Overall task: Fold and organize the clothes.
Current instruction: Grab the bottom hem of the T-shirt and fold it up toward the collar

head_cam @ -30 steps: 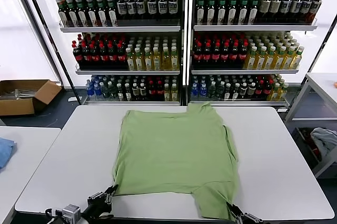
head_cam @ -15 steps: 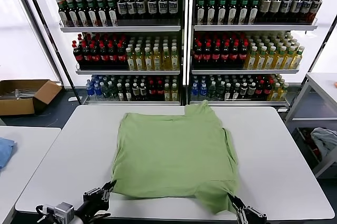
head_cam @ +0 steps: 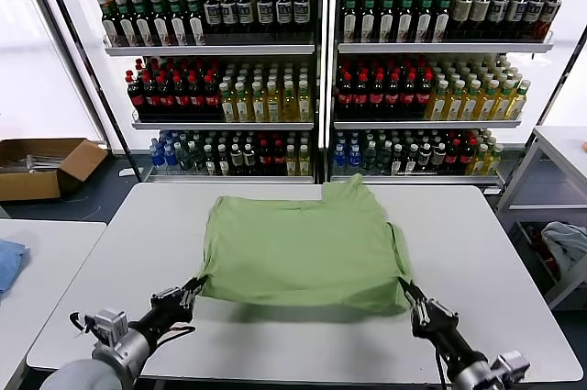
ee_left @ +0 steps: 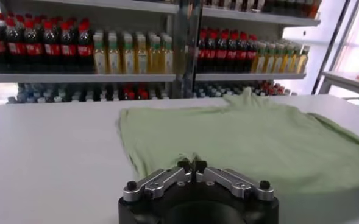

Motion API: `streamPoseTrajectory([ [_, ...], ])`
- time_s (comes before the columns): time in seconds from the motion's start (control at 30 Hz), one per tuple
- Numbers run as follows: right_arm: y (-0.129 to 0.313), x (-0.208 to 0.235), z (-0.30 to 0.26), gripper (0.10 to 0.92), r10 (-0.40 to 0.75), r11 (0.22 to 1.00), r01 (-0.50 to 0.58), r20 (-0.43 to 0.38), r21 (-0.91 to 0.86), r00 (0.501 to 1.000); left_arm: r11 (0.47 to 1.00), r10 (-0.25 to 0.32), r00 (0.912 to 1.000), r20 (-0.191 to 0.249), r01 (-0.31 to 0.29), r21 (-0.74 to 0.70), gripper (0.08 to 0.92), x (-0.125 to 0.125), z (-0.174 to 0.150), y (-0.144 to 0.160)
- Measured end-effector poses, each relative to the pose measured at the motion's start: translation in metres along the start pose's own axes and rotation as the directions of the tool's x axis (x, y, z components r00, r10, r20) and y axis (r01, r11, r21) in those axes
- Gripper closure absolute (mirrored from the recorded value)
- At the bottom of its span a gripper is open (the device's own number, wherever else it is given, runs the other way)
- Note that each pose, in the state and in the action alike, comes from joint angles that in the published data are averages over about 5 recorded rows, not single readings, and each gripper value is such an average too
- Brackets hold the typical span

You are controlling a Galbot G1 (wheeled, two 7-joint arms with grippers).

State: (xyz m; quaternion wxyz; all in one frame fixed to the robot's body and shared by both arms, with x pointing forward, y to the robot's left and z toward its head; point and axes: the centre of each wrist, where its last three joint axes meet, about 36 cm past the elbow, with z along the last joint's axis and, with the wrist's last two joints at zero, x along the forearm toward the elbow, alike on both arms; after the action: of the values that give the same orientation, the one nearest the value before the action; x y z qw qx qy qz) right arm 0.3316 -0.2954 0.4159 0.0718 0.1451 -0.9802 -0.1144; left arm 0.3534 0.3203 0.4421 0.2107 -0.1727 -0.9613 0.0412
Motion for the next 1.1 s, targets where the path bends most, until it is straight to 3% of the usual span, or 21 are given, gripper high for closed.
streamPoseTrajectory([
  [0.2, -0.009, -0.046, 0.010, 0.912, -0.010, 1.000, 0.010, -0.024, 0.012, 1.000, 0.999, 0.003, 1.0000, 0.008, -0.003, 0.036, 0.907, -0.033, -0.005, 0.015],
  [0.33, -0.012, -0.066, 0.017, 0.841, -0.018, 0.999, 0.020, -0.057, 0.038, 0.998, 0.998, -0.007, 1.0000, 0.002, 0.006, 0.055, 0.882, -0.053, -0.005, 0.024],
  [0.6, -0.019, -0.077, 0.017, 0.616, 0.011, 0.993, 0.001, -0.102, 0.120, 0.995, 0.996, -0.063, 0.9976, -0.030, 0.064, 0.059, 0.664, -0.068, -0.001, 0.041],
  [0.93, -0.024, -0.045, 0.011, 0.321, 0.109, 0.977, -0.080, -0.142, 0.198, 0.984, 0.994, -0.107, 0.9925, -0.059, 0.109, 0.030, 0.379, -0.053, 0.006, 0.042],
  [1.1, -0.026, -0.025, 0.017, 0.217, 0.150, 0.970, -0.111, -0.174, 0.216, 0.973, 0.993, -0.113, 0.9903, -0.081, 0.115, 0.028, 0.235, -0.049, 0.017, 0.034],
])
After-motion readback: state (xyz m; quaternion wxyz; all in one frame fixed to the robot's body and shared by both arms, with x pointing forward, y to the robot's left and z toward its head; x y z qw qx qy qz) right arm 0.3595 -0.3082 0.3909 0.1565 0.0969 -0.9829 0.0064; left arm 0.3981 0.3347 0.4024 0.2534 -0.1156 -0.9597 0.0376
